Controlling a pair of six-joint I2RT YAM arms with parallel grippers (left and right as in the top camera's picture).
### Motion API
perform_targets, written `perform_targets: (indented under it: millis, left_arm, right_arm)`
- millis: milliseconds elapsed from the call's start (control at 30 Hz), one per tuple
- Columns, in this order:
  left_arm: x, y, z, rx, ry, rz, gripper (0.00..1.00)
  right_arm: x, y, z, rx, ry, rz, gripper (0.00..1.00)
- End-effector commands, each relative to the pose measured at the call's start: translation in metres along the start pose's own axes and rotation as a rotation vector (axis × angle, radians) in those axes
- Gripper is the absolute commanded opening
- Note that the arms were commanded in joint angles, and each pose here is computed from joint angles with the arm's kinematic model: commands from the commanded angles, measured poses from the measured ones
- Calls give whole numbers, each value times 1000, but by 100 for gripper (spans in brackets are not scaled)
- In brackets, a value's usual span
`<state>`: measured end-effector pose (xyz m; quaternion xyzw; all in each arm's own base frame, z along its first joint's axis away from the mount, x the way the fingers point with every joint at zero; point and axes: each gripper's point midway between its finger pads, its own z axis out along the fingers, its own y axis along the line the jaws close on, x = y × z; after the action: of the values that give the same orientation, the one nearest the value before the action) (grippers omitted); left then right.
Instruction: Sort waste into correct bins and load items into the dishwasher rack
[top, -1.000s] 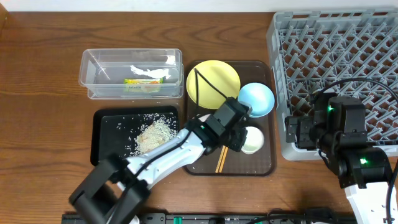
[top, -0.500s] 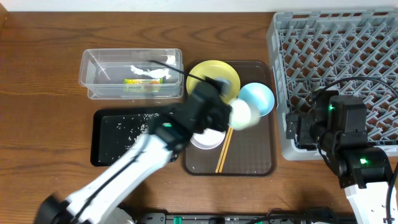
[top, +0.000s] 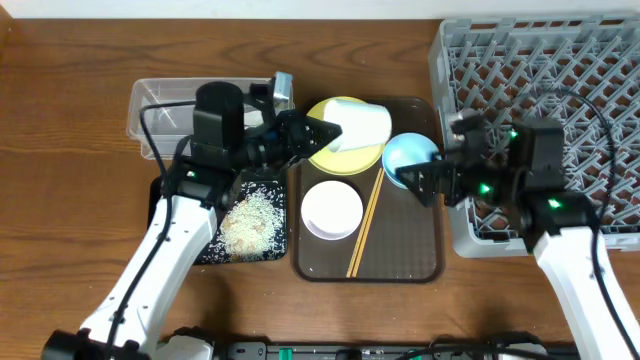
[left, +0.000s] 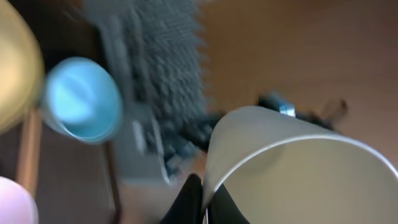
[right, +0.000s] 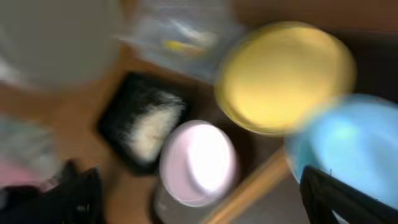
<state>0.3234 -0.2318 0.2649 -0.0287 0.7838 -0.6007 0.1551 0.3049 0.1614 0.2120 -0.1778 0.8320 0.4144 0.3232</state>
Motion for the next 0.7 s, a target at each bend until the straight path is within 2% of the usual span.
perform_targets:
  millis: [0,100,233,367,667]
  left_arm:
    - [30,-25,-5,141,207,-16,6]
    - [33,-25,-5,150,226,-16,6]
    - [33,-25,-5,150,225,-16,6]
    - [29,-22,-3,132,198,-17,6]
    - [33,-22,2,125,203,-15,6]
  right_arm:
    - [-8,60,-3,-414,-7,-109,99]
    - [-16,70,-4,-548,-33,-179,96]
    - [-24,69,-2,-566,-46,-186,96]
    - [-26,87,-15,-679,-54,-267,95]
    - [-35,99,-11,-683,-55,-289,90]
